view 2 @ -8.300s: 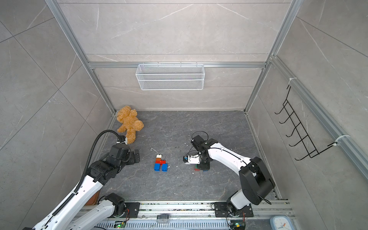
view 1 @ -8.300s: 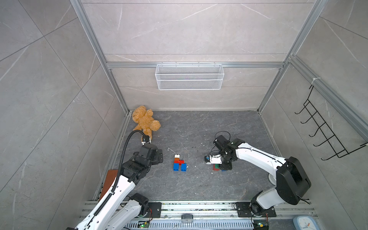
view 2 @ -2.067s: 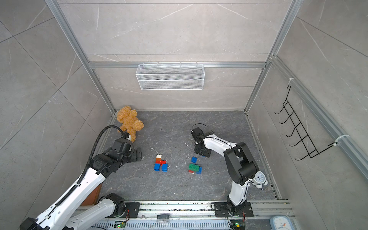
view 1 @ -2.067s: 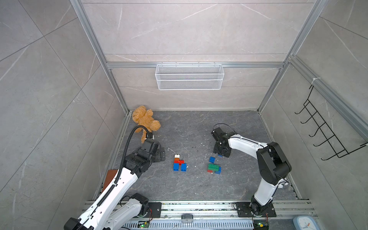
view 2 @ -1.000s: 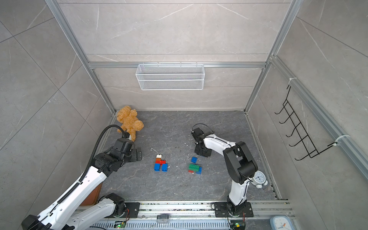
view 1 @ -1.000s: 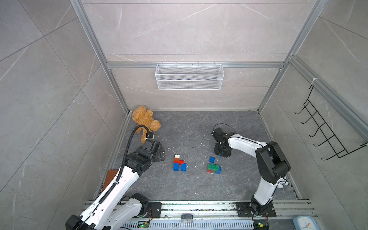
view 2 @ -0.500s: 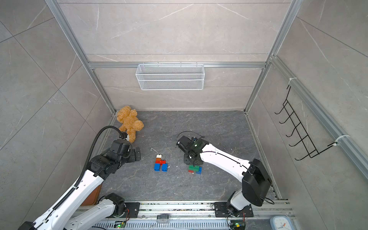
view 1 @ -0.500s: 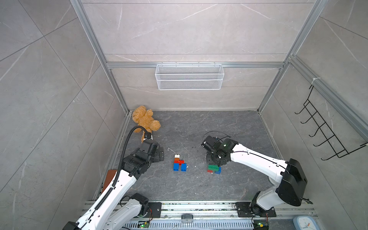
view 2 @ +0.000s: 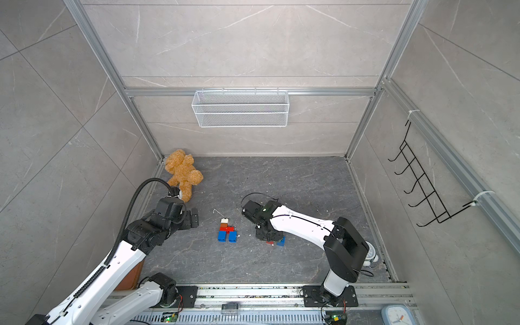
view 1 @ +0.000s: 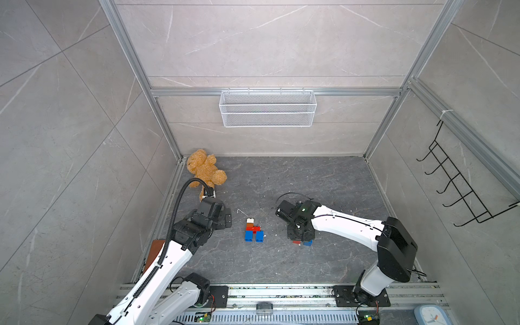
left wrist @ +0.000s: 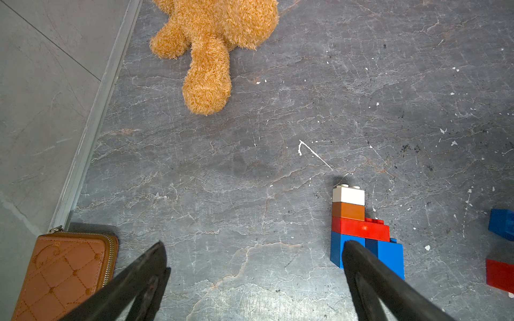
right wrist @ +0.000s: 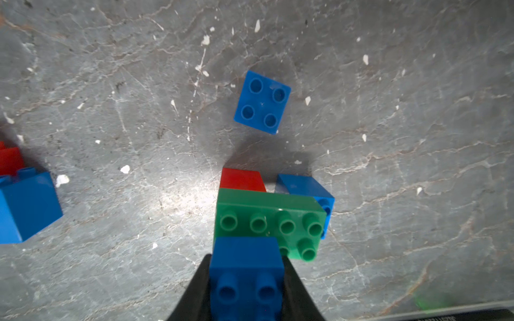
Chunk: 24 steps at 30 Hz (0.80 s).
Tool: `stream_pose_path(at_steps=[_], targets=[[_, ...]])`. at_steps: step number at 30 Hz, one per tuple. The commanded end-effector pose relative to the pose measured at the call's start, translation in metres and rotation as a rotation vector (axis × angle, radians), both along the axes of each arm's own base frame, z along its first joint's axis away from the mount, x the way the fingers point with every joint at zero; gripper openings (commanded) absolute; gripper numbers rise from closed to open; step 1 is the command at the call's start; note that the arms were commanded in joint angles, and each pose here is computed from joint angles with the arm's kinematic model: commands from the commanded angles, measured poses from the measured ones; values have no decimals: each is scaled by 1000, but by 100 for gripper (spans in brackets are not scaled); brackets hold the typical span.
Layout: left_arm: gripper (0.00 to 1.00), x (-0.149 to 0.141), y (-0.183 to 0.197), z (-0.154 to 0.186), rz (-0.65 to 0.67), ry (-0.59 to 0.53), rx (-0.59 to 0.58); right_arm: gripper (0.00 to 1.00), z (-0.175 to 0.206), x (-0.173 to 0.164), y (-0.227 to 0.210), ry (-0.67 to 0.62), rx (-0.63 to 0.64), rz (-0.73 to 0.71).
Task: Assemble the letter h with lego
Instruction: Assemble the lego brick with the lego brick.
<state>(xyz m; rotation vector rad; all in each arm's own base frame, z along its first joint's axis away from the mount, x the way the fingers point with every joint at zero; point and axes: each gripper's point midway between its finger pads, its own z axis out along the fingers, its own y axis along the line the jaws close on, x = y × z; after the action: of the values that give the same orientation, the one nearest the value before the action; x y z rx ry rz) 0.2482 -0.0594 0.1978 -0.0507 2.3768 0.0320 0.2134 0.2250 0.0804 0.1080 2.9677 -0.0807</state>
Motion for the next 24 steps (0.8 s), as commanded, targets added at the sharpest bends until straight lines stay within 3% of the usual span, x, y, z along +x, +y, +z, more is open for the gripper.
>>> stream_pose_path(at_steps=[1, 24], targets=[[100, -1, 1, 7, -6, -16, -2, 0, -5, -3, -1, 12, -12, -44], [100, 0, 0, 5, -10, -5, 3, 0, -4, 9, -2, -50, -19, -85]])
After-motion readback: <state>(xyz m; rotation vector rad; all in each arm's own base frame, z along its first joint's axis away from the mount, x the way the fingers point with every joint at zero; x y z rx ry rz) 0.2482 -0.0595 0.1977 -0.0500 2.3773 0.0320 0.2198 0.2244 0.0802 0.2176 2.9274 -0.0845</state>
